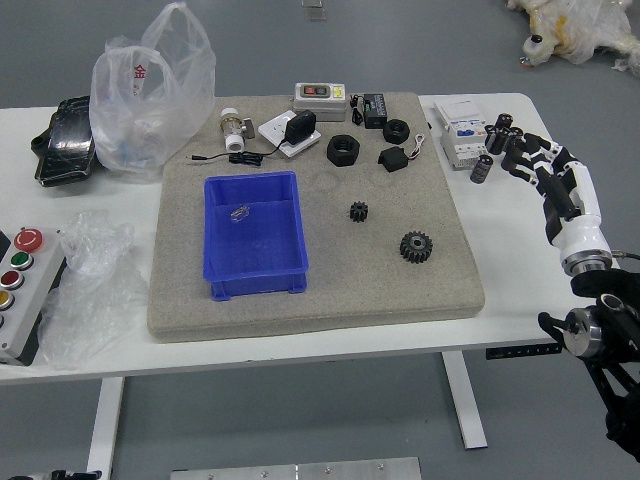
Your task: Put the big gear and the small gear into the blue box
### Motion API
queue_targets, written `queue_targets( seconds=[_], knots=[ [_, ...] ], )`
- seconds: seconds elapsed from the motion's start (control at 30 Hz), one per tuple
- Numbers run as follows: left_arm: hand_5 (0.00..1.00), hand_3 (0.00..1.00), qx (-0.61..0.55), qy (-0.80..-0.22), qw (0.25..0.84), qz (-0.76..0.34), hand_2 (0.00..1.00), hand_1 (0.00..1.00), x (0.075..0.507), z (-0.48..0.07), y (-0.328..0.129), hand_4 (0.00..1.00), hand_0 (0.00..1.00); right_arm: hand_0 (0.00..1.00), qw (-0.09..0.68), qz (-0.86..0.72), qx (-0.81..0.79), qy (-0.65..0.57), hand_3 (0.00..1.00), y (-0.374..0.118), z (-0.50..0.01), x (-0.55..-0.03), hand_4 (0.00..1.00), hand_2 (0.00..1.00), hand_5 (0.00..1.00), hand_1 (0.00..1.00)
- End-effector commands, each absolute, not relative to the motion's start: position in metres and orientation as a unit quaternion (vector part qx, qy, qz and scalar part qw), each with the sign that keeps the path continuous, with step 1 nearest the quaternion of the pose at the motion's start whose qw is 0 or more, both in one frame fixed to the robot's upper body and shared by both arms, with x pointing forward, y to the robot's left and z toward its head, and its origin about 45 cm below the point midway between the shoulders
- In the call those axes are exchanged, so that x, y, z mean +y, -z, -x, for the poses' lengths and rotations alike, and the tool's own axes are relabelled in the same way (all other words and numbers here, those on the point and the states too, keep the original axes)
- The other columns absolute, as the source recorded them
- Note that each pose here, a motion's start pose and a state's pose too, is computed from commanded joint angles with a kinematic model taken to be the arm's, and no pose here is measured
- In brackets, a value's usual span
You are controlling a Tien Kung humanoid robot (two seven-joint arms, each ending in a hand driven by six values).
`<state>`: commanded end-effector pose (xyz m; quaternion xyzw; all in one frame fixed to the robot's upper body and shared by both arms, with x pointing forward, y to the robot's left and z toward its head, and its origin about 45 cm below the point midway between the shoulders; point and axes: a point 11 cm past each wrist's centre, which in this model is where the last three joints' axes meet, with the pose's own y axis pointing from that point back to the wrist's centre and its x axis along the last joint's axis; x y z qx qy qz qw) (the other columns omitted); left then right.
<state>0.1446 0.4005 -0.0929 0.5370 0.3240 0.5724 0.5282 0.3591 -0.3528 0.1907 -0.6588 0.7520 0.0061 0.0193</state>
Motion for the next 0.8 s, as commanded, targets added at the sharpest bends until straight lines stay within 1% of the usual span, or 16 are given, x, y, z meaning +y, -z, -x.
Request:
queue_targets(
  seconds=[0.2, 0.27, 0.37, 0.4, 0.43, 0.6, 0.63, 0.8],
  knots=[
    [0.361, 0.664, 0.323, -0.574, 0.529, -0.535, 0.589, 0.625, 0.4, -0.146, 0.093, 0.675, 0.661, 0.65, 0.031, 0.658, 0.752, -0.027, 0.69, -0.186, -0.358, -0.351, 0.738, 0.701, 0.53, 0.633],
    [0.36, 0.664, 0.322, -0.574, 0.531, -0.534, 0.589, 0.625, 0.4, -0.147, 0.093, 0.674, 0.66, 0.636, 0.034, 0.659, 0.751, -0.03, 0.678, -0.186, -0.358, -0.35, 0.729, 0.694, 0.54, 0.623],
    [0.36, 0.664, 0.321, -0.574, 0.532, -0.533, 0.589, 0.625, 0.399, -0.148, 0.092, 0.674, 0.66, 0.636, 0.02, 0.659, 0.752, -0.012, 0.678, -0.193, -0.36, -0.349, 0.729, 0.694, 0.54, 0.623],
    [0.36, 0.664, 0.321, -0.575, 0.532, -0.533, 0.589, 0.625, 0.399, -0.148, 0.092, 0.674, 0.66, 0.636, 0.01, 0.658, 0.753, 0.0, 0.678, -0.197, -0.361, -0.349, 0.729, 0.694, 0.54, 0.623],
    [0.361, 0.664, 0.322, -0.575, 0.531, -0.533, 0.589, 0.626, 0.399, -0.148, 0.092, 0.675, 0.66, 0.624, 0.0, 0.658, 0.753, 0.011, 0.706, -0.202, -0.362, -0.347, 0.727, 0.734, 0.475, 0.629],
    [0.361, 0.664, 0.326, -0.574, 0.527, -0.535, 0.589, 0.626, 0.4, -0.146, 0.093, 0.675, 0.66, 0.624, -0.081, 0.684, 0.722, 0.062, 0.706, -0.212, -0.369, -0.325, 0.727, 0.734, 0.475, 0.629],
    [0.361, 0.666, 0.327, -0.574, 0.527, -0.535, 0.59, 0.625, 0.4, -0.146, 0.093, 0.674, 0.661, 0.442, -0.099, 0.69, 0.713, 0.071, 0.81, -0.212, -0.371, -0.32, 0.772, 0.813, 0.315, 0.649],
    [0.361, 0.666, 0.329, -0.575, 0.522, -0.538, 0.59, 0.625, 0.403, -0.143, 0.092, 0.674, 0.661, 0.442, -0.211, 0.72, 0.649, 0.124, 0.81, -0.208, -0.385, -0.292, 0.772, 0.813, 0.315, 0.649]
  ],
)
